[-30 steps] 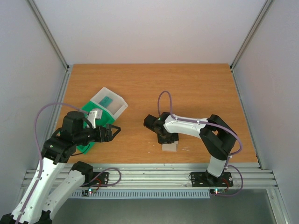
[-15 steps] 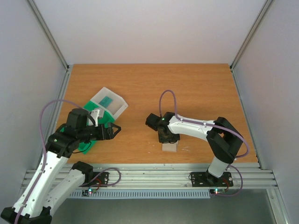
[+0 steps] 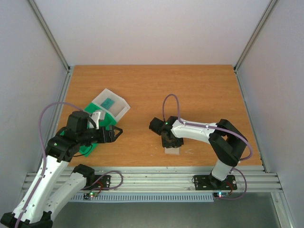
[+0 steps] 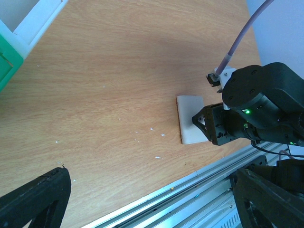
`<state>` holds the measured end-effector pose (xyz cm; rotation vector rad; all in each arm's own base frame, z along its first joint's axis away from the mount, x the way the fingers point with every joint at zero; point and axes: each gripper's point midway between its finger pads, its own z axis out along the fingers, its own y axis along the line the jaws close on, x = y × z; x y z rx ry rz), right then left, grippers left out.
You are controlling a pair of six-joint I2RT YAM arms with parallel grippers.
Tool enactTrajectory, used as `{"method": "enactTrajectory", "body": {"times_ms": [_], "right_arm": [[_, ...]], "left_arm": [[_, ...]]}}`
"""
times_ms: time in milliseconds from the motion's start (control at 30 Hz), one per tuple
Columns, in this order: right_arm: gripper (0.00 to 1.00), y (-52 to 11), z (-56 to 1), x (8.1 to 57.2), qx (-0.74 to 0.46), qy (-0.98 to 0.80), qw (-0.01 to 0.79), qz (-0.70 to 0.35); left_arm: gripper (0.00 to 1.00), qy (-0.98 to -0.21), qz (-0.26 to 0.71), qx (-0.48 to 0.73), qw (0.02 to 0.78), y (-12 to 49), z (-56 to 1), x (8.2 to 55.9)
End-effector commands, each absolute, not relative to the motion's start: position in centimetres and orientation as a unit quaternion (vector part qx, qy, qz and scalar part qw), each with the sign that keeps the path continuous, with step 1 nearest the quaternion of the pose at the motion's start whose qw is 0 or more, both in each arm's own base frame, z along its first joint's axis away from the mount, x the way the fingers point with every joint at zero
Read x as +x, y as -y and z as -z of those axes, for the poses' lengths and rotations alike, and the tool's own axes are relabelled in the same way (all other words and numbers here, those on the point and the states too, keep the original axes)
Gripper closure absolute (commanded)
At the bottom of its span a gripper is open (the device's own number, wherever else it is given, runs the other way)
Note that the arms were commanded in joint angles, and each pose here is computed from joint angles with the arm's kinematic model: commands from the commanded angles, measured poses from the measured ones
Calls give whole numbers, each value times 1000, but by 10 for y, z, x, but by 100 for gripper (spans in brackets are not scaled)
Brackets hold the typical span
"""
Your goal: Take the credit cards out of the card holder
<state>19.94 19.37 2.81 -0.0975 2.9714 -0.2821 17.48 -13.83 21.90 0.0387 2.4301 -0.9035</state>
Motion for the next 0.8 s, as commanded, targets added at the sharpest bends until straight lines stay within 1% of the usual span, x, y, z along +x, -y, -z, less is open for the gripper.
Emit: {"method": "enactTrajectory", "body": {"times_ms": [0,167,333,500,767], "right_arm": [[71,-191,-16,198,-33,-990,72,113],[81,-187,-17,198,-30,-989,73,124],[93,-186,-18,199,-29,-989,76,123],[98,-188,-21,201,-33,-989,83,118],[99,-203,-38,209,-48,-990,114,72]], "left_arm": [[6,-894,341,19,290,139,-231,177],[6,-894,340,19,292,139,-232,176],[6,-894,340,19,292,138,-232,176],[6,-894,337,18,294,137,-233,176],[7,-896,335,17,291,137,-231,176]]}}
